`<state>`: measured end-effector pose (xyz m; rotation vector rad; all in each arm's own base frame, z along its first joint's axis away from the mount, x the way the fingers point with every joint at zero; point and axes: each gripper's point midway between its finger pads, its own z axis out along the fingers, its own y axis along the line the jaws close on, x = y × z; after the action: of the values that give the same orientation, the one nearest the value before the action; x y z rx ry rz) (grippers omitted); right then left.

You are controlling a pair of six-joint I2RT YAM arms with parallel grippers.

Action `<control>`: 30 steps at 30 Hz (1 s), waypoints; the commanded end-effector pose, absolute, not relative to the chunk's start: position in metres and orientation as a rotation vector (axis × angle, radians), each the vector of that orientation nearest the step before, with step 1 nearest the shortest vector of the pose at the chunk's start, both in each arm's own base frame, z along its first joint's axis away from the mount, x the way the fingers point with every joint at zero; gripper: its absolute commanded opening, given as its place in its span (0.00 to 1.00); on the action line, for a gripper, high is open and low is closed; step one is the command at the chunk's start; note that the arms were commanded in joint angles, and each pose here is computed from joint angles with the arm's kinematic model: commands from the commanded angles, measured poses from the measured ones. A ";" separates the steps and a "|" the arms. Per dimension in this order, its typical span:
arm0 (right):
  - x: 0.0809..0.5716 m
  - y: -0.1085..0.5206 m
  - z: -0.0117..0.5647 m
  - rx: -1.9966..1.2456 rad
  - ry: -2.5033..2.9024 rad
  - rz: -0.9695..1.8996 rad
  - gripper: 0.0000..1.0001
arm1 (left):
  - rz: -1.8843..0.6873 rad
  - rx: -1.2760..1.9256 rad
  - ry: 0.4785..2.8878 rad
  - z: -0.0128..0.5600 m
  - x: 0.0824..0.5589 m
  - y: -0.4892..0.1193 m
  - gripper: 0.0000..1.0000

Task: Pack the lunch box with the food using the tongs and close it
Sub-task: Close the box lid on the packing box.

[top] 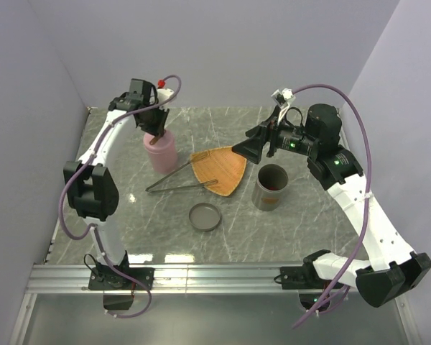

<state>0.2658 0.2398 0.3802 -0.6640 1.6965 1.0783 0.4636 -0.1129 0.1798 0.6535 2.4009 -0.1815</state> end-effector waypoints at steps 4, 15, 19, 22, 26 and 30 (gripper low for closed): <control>0.259 0.237 0.396 -0.675 1.629 1.078 0.98 | -0.033 0.633 2.730 0.117 0.406 -0.033 0.00; 0.255 0.234 0.393 -0.685 1.628 1.061 0.98 | 0.055 0.587 2.827 0.097 0.350 0.032 0.00; 0.255 0.234 0.396 -0.688 1.623 1.058 0.98 | 0.050 0.601 2.864 0.090 0.316 0.046 0.00; 0.254 0.233 0.397 -0.688 1.620 1.058 0.98 | 0.045 0.675 2.866 0.087 0.291 0.045 0.00; 0.252 0.233 0.400 -0.686 1.613 1.059 0.98 | 0.002 0.750 2.874 0.087 0.259 0.040 0.01; 0.250 0.232 0.402 -0.685 1.606 1.060 0.98 | -0.053 0.827 2.865 0.089 0.229 0.033 0.01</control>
<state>0.2571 0.2364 0.3842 -0.6724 1.6753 1.0739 0.3602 0.0340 0.1712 0.6646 2.3367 0.1655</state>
